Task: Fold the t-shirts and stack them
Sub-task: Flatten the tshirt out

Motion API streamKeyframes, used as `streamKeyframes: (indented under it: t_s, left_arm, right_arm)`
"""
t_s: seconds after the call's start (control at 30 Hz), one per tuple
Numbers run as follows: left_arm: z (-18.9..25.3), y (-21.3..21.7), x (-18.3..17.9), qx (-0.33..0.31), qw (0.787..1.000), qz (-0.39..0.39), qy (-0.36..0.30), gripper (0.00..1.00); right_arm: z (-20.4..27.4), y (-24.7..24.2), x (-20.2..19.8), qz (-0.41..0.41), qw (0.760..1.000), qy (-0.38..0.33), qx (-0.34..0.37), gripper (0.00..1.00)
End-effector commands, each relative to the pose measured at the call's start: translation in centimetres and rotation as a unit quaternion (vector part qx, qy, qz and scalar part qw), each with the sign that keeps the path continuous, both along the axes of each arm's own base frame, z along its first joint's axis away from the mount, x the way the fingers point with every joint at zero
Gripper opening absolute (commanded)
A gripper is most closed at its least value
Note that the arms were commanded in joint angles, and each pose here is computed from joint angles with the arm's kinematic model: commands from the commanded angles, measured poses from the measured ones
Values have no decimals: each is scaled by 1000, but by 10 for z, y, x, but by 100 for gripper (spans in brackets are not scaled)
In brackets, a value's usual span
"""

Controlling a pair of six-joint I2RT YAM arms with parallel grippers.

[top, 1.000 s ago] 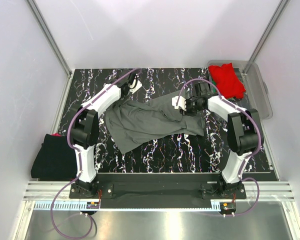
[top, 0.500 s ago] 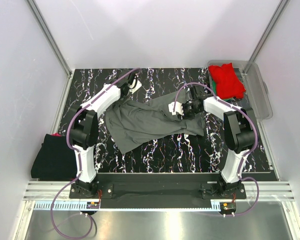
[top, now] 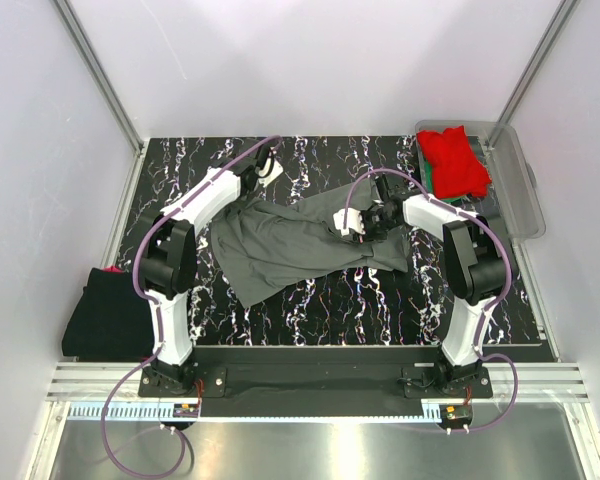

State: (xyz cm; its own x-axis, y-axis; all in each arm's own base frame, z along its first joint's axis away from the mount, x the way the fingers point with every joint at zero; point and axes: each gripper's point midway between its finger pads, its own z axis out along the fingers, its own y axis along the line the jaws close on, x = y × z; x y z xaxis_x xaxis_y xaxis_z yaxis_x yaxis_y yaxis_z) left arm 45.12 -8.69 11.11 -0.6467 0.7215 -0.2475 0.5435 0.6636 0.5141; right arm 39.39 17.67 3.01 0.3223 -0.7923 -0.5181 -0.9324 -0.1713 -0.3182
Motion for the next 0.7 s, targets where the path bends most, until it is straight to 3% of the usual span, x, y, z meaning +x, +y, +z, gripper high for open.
streamKeyframes:
  t_s: [0.0, 0.67]
  left_arm:
    - [21, 5, 7, -6, 999, 14, -37, 0]
    - [20, 3, 10, -8, 999, 15, -36, 0]
  right_arm:
    - [-3, 2, -5, 20, 1000, -2, -10, 39]
    - [-4, -4, -22, 32, 999, 1, -23, 40]
